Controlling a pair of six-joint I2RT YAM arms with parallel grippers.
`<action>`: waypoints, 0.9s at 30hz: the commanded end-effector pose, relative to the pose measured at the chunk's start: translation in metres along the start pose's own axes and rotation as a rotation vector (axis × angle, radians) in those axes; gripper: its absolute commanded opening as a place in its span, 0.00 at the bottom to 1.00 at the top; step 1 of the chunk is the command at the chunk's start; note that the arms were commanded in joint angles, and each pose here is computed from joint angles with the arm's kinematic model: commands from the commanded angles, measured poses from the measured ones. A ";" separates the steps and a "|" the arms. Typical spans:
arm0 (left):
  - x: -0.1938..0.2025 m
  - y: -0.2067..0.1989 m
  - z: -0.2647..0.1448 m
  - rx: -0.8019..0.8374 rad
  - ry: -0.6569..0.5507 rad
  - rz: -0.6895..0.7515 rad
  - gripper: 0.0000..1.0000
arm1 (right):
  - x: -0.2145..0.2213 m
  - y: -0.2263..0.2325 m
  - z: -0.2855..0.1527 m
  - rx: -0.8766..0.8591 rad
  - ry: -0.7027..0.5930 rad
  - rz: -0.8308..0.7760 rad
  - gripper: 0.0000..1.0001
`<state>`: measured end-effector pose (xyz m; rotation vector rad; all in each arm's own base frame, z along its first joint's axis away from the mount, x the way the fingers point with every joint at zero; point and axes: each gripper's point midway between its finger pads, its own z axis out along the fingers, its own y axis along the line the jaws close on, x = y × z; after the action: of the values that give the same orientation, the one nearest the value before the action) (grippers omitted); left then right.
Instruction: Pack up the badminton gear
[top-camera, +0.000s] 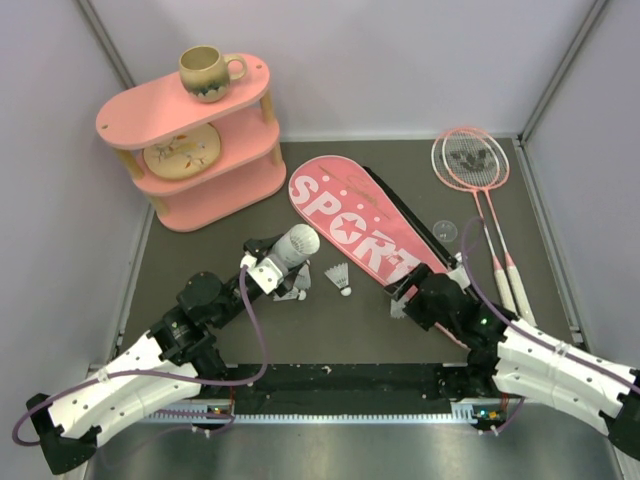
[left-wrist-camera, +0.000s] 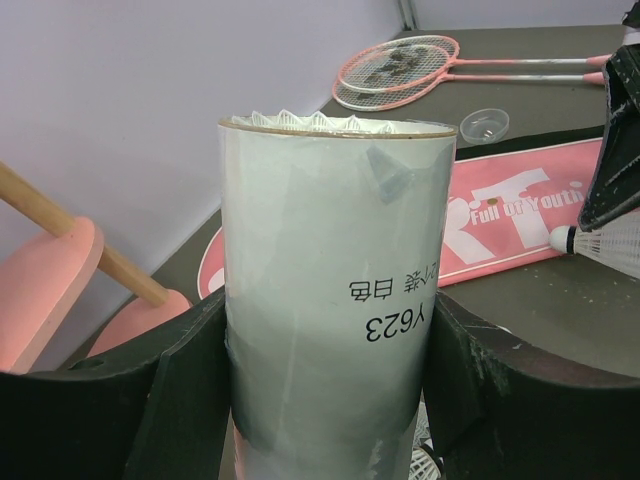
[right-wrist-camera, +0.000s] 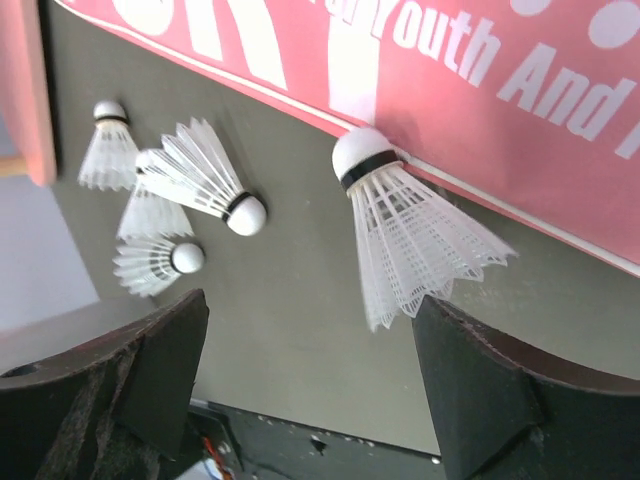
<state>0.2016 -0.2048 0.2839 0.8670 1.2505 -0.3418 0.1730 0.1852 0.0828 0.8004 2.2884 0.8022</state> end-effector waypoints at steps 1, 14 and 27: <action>-0.025 0.009 0.000 -0.029 -0.092 -0.010 0.22 | -0.019 0.017 0.001 -0.062 -0.074 0.093 0.79; -0.025 0.009 0.001 -0.030 -0.090 -0.007 0.22 | -0.028 0.012 0.012 -0.025 -0.123 -0.021 0.57; -0.022 0.008 0.002 -0.027 -0.079 -0.006 0.22 | -0.022 0.008 0.027 0.009 -0.098 -0.073 0.10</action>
<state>0.2017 -0.2050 0.2837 0.8677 1.2509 -0.3419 0.1955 0.1803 0.0640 0.7818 2.2653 0.6963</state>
